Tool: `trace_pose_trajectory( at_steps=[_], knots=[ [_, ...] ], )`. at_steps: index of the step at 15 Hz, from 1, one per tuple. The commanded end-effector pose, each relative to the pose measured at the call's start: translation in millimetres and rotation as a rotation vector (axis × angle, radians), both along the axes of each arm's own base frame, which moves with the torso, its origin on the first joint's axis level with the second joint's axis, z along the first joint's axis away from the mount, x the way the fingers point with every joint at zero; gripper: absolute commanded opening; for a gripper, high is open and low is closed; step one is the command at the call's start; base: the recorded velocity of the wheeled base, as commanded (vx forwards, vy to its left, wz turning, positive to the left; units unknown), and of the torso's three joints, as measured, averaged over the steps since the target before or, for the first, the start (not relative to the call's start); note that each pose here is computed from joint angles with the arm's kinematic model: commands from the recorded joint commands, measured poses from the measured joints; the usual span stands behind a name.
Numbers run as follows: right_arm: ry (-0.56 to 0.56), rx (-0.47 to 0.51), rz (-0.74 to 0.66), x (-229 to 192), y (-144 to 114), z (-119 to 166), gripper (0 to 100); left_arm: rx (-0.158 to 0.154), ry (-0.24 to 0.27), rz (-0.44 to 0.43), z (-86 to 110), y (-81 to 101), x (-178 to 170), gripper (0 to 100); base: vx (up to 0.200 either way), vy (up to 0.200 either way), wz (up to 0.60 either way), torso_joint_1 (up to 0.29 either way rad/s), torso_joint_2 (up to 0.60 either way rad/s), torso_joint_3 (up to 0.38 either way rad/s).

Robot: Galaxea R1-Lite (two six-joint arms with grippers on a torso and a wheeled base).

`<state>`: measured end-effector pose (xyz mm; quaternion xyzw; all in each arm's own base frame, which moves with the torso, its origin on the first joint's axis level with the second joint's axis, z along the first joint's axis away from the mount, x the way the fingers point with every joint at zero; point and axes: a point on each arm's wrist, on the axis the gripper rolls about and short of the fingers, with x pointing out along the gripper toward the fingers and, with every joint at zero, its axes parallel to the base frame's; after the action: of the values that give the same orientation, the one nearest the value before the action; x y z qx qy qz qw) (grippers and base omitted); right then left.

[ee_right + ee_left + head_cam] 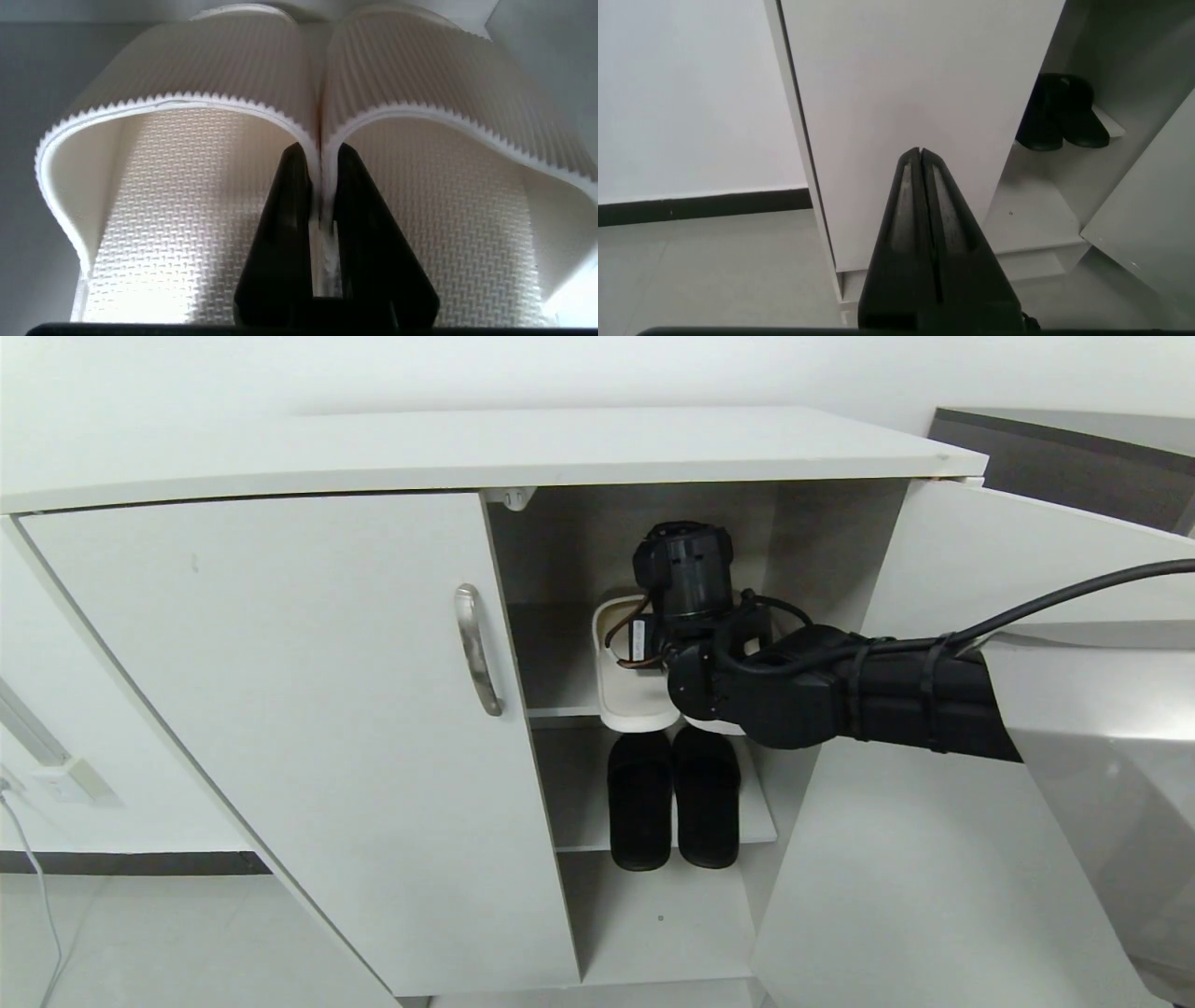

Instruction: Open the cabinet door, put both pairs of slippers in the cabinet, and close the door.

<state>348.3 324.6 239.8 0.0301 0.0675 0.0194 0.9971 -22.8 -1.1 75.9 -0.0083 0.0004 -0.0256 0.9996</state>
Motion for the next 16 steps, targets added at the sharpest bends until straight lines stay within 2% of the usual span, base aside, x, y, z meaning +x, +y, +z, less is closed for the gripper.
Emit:
trace_pose_trajectory(
  at_steps=[1, 10, 11, 16],
  knots=[
    [-0.007, 0.008, 0.001, -2, -1, 4, 0, 0.0, 0.0, 0.001, 0.1, 0.0, 0, 0, 0.0, 0.0, 0.0, 0.0, 0.0, 0.0],
    [0.016, -0.007, -0.005, 4, 1, -8, 0, 0.0, 0.0, 0.001, 0.1, 0.0, 0, 0, 0.0, 0.0, 0.0, 0.0, 0.0, 0.0],
    [0.019, -0.009, -0.005, 4, 1, -9, 100, 0.0, 0.0, 0.001, 0.1, 0.0, 0, 0, 0.0, 0.0, 0.0, 0.0, 0.0, 0.0],
    [0.014, -0.004, 0.018, -11, 3, 6, 100, 0.0, 0.0, 0.001, 0.1, 0.0, 0, 0, 0.0, 0.0, 0.0, 0.0, 0.0, 0.0]
  ],
)
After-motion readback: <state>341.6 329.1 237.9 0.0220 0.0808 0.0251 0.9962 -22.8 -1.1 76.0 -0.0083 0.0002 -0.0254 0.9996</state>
